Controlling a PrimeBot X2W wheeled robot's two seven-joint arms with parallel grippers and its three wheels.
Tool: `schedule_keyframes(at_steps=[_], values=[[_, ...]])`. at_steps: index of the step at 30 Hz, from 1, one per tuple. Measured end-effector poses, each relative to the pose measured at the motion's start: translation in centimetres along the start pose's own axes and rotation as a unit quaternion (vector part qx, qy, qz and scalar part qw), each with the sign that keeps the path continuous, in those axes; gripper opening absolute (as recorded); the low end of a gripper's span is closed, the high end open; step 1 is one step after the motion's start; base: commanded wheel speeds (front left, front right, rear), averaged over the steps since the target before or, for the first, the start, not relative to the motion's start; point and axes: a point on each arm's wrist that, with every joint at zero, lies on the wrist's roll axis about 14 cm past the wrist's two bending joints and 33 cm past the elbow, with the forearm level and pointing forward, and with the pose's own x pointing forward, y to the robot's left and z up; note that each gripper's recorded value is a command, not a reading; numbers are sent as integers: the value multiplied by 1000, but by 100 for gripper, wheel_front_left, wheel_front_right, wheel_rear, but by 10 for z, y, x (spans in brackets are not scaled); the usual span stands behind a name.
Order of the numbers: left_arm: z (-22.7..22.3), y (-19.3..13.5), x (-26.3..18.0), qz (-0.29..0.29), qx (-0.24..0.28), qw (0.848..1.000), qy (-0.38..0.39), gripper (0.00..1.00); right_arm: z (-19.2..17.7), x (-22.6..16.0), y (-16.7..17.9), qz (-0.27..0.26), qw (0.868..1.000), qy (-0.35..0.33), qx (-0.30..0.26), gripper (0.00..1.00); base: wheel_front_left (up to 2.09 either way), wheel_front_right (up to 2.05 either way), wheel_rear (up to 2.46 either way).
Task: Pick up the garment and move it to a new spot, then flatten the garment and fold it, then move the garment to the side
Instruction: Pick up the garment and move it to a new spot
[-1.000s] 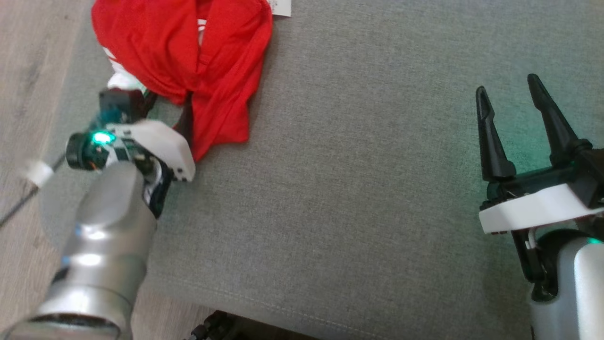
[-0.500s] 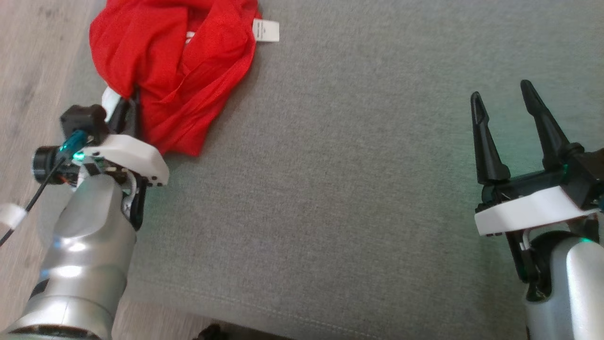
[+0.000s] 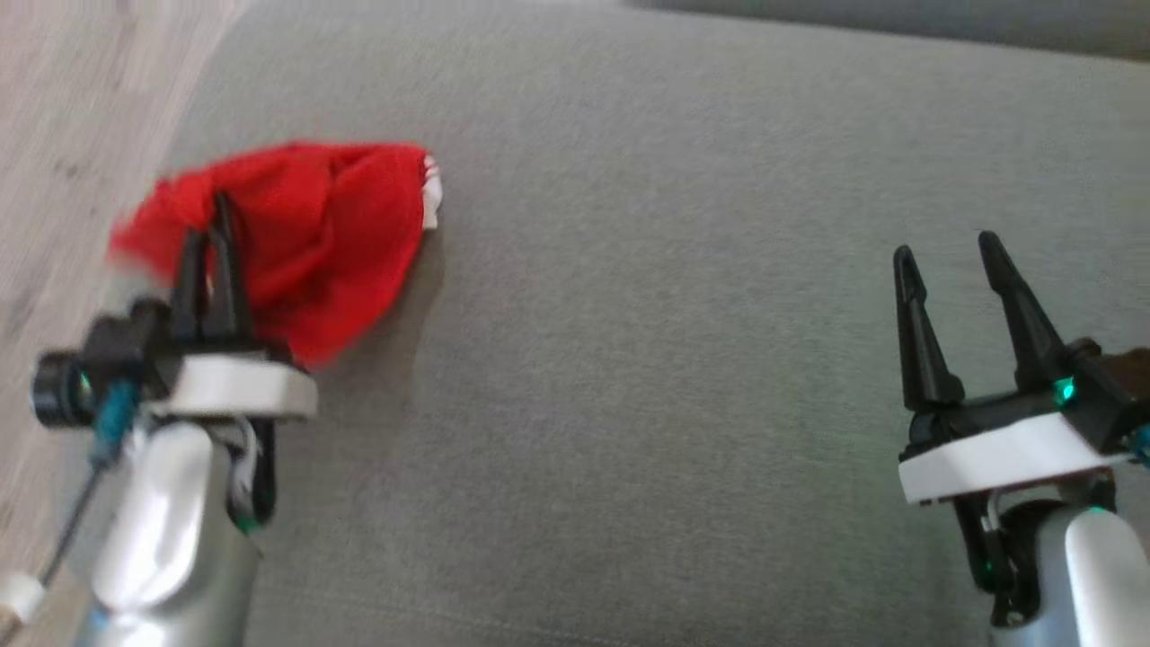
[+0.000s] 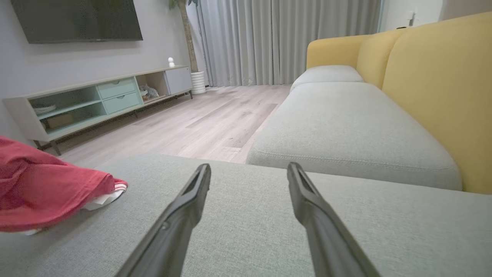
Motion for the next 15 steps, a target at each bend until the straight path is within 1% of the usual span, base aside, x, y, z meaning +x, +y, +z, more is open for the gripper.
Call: schedule_keyframes(at_steps=[3,8,10,12,15], values=[[1,-26,-10,-30,-16,999,-6,0,6,-14,-8,-17,1000,-6,2,100,0,0,0],[-9,-96,-16,-122,-44,991,19,0,13,-37,-27,-53,998,-15,6,100,0,0,0],[-12,-132,-19,-175,-42,983,27,0,15,-46,-37,-71,997,-18,9,100,0,0,0],[-10,-172,-22,-234,-40,971,27,0,16,-55,-47,-89,996,-19,8,100,0,0,0],[7,-225,-22,-306,-43,951,6,0,17,-68,-61,-115,993,-25,12,100,0,0,0]])
